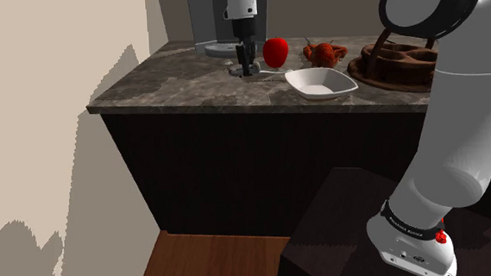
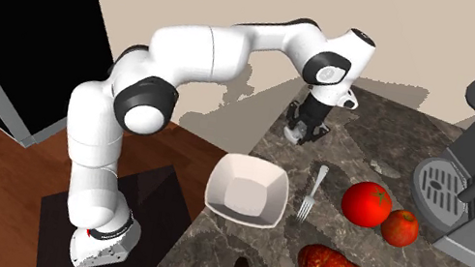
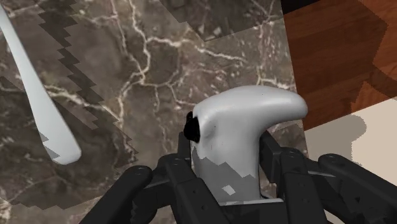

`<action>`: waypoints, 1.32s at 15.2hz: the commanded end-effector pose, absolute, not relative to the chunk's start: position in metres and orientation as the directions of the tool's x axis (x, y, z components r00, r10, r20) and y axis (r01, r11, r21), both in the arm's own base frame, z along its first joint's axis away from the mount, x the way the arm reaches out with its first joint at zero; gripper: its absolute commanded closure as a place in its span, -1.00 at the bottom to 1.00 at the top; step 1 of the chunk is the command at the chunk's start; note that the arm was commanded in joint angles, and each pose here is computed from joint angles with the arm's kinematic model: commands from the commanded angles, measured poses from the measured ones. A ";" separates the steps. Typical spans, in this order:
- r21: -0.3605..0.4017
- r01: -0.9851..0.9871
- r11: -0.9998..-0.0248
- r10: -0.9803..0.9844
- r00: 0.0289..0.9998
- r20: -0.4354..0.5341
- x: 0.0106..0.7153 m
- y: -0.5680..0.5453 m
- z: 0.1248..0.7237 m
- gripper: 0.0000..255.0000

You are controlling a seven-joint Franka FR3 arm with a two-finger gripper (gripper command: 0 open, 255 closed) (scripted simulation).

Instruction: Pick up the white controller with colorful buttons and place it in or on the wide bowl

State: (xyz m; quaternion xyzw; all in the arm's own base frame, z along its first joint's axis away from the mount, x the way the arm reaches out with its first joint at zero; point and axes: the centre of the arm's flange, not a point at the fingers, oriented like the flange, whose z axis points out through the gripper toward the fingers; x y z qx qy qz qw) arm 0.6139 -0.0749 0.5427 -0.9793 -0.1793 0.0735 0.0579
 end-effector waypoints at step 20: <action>-0.140 0.343 -0.929 0.360 0.925 -0.123 0.521 -0.126 0.608 1.00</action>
